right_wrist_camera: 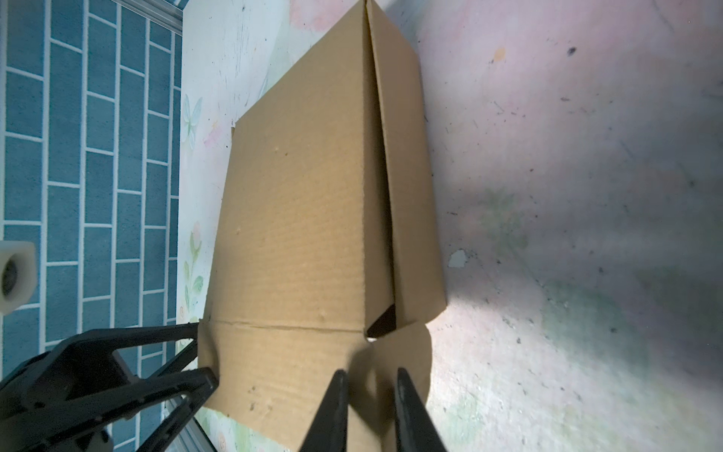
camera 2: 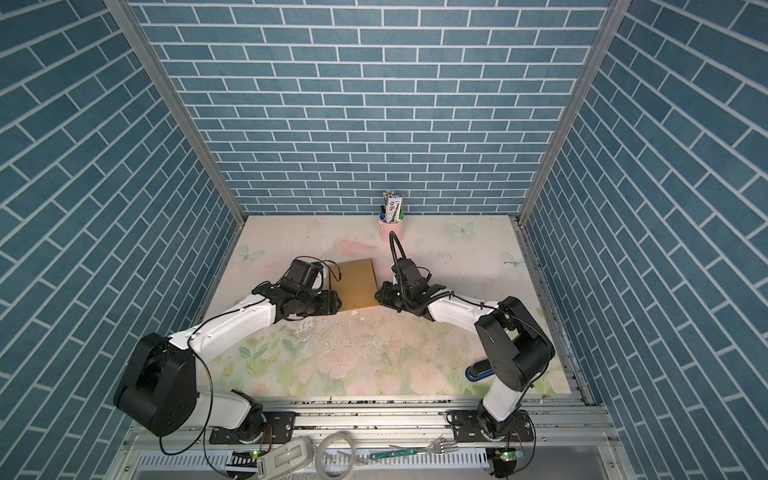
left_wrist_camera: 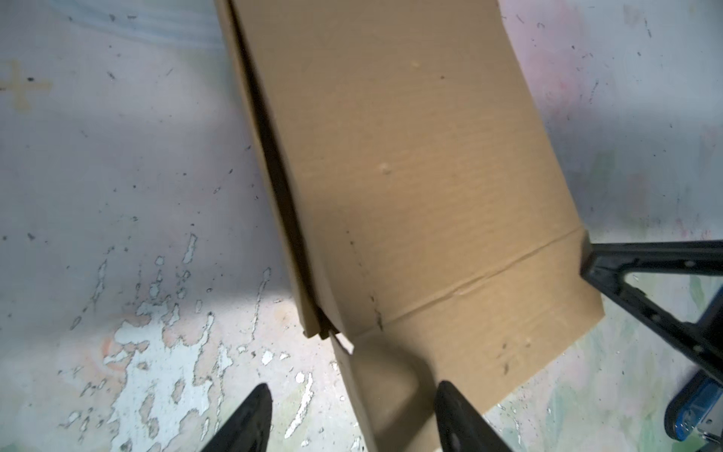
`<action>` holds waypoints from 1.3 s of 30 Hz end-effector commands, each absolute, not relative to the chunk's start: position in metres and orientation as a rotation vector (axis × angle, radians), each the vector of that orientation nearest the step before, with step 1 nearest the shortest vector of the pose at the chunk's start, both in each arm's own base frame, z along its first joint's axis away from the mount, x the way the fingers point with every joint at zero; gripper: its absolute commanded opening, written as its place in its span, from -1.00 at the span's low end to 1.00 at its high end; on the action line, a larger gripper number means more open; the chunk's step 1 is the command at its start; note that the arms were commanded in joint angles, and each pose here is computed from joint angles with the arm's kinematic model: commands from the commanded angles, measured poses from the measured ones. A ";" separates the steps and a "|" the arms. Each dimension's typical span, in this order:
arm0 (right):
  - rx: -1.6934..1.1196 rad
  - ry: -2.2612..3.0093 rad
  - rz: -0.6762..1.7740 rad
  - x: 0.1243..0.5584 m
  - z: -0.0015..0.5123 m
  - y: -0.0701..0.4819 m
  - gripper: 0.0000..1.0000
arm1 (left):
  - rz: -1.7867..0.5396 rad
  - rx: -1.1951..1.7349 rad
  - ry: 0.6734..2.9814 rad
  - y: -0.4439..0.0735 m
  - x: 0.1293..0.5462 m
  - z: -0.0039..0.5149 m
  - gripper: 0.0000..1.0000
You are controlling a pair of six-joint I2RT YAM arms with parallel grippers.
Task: Fold the paper box
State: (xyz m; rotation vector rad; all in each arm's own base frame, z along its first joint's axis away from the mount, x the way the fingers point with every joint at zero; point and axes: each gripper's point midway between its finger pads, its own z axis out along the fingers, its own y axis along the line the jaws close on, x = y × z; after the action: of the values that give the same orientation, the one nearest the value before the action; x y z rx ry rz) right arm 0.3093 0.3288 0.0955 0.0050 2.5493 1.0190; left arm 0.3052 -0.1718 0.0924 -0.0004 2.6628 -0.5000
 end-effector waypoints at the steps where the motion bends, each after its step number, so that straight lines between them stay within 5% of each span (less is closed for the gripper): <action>1: 0.018 2.569 1.019 0.305 0.092 0.328 -0.56 | -0.492 -0.031 2.680 -0.169 0.307 0.080 0.28; 19: 0.014 2.578 1.017 0.307 0.089 0.329 -0.56 | -0.467 -0.052 2.680 -0.159 0.313 0.087 0.32; 39: -0.049 2.491 0.996 0.305 0.107 0.320 -0.28 | -0.416 -0.063 2.626 -0.144 0.301 0.111 0.35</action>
State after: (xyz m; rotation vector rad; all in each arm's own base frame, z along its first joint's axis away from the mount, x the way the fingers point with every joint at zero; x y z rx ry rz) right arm 0.3039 0.3222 0.0943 -0.0064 2.5444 1.0042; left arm 0.3077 -0.1548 0.1080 -0.0658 2.6298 -0.4733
